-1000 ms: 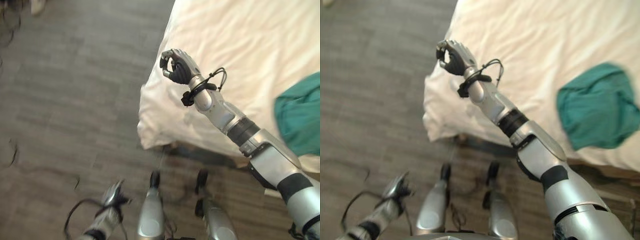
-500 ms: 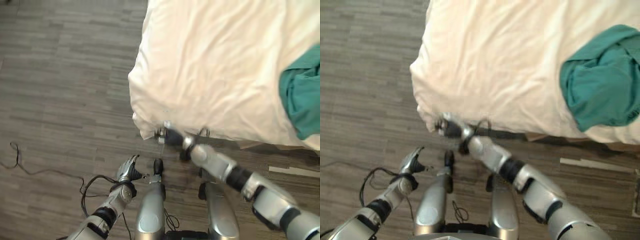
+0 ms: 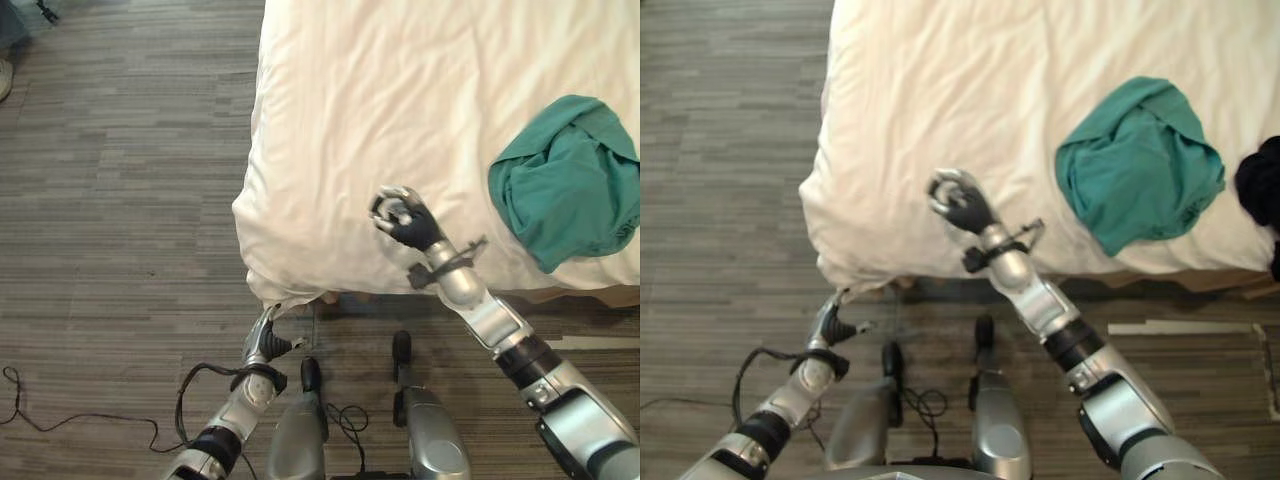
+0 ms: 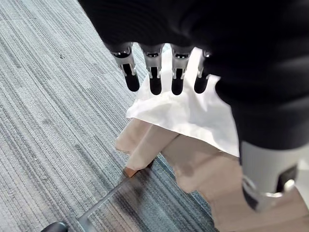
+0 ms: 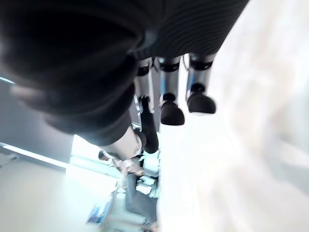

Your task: Tidy up the quilt and then pick up the clothes from the bed and put them into the laundry hamper.

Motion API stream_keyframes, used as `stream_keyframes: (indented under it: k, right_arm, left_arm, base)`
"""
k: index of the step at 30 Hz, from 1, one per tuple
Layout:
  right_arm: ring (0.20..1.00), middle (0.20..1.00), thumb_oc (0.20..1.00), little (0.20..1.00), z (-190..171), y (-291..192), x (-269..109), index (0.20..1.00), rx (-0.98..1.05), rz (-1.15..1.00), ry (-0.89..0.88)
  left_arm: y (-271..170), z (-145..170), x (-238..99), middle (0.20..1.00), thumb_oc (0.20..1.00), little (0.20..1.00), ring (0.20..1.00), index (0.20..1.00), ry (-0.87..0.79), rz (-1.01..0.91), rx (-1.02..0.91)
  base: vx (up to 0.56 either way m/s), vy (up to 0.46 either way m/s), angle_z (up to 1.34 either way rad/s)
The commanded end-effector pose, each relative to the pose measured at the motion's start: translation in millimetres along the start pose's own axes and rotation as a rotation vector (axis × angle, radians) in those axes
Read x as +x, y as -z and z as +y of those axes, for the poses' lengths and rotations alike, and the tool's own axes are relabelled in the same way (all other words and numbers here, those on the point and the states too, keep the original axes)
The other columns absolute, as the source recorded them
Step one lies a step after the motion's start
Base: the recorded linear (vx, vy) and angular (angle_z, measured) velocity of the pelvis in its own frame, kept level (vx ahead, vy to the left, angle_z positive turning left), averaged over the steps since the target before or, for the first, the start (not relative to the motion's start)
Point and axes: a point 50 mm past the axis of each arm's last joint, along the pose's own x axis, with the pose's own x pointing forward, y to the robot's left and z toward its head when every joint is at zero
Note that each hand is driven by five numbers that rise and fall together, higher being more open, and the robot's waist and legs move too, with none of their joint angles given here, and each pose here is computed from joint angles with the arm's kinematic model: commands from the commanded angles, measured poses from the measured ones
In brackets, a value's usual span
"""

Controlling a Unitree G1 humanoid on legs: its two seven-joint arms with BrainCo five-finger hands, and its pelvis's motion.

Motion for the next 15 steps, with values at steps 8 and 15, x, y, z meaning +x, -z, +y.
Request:
stream_keyframes:
  k: [8,15]
  right_arm:
    - [0.2,0.2,0.2,0.2,-25,124,-129,0.2,0.235,0.625,0.339]
    - [1.0,1.0,1.0,1.0,30,174,-266,1.0,0.196,1.213,0.075]
  left_arm:
    - [61,3,-14,1.0,1.0,1.0,1.0,1.0,0.05,0.298,0.014]
    - [89,-33,-48,1.0,1.0,1.0,1.0,1.0,0.21,0.39,0.048]
  base:
    - [0.04,0.067,-0.71]
    - [0.28,-0.027,-1.68]
